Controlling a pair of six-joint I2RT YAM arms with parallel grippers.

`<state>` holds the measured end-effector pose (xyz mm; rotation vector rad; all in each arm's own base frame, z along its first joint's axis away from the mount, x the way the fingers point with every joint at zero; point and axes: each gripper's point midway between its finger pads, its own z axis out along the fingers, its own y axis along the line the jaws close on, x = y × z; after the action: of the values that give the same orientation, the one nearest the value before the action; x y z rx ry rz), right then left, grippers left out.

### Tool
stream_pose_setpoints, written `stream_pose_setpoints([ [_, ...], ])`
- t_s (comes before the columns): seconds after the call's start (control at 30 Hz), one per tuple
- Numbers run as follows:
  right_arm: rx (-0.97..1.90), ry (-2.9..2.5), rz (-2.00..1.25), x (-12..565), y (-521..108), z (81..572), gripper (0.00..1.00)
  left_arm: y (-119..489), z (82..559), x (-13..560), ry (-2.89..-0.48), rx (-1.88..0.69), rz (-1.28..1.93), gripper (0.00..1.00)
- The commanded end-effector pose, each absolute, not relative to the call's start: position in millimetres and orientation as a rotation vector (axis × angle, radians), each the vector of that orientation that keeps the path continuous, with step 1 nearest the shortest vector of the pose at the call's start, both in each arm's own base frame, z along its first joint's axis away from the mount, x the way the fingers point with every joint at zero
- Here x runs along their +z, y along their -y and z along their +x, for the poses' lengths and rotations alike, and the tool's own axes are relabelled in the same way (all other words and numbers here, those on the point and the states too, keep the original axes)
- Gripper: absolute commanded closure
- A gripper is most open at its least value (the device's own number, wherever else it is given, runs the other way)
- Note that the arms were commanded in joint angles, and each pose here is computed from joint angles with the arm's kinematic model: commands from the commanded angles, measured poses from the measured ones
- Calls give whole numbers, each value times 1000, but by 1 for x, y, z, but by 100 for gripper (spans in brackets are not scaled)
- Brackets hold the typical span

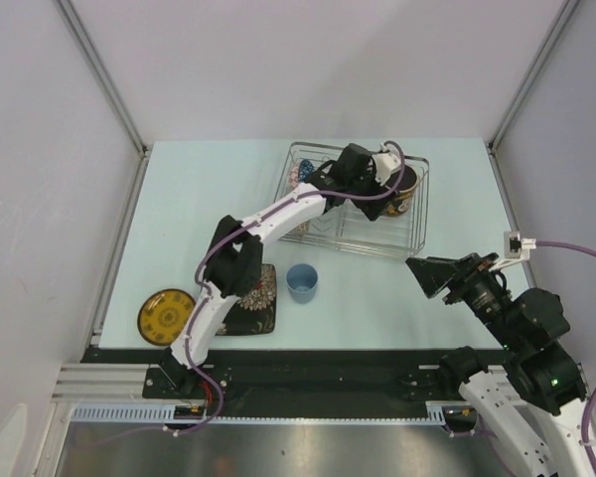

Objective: Load the mixed dishes into the dish rack

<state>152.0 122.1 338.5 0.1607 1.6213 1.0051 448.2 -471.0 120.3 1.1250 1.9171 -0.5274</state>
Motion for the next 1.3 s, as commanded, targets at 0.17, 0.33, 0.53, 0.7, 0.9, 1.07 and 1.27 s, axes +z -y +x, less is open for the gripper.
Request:
stream_pose_setpoints([
  [0.17,982,-1868,-33,292,-159,174,26,390,410,316,-1776,-611,912,0],
  [0.33,954,-1925,-277,280,-217,182,30,300,389,374,-1791,-615,762,0],
  [0.53,601,-1986,-782,239,-321,169,29,203,356,318,-1970,-524,668,0],
  [0.7,599,-1984,-879,219,-351,177,29,168,314,316,-1937,-489,617,0],
  [0.9,588,-1976,-925,209,-366,187,29,163,298,308,-1951,-517,579,0],
  [1.07,604,-1979,-964,195,-381,188,29,163,298,309,-1956,-526,562,0],
  [1.27,593,-2043,-1006,165,-389,185,31,163,300,311,-1946,-529,547,0],
])
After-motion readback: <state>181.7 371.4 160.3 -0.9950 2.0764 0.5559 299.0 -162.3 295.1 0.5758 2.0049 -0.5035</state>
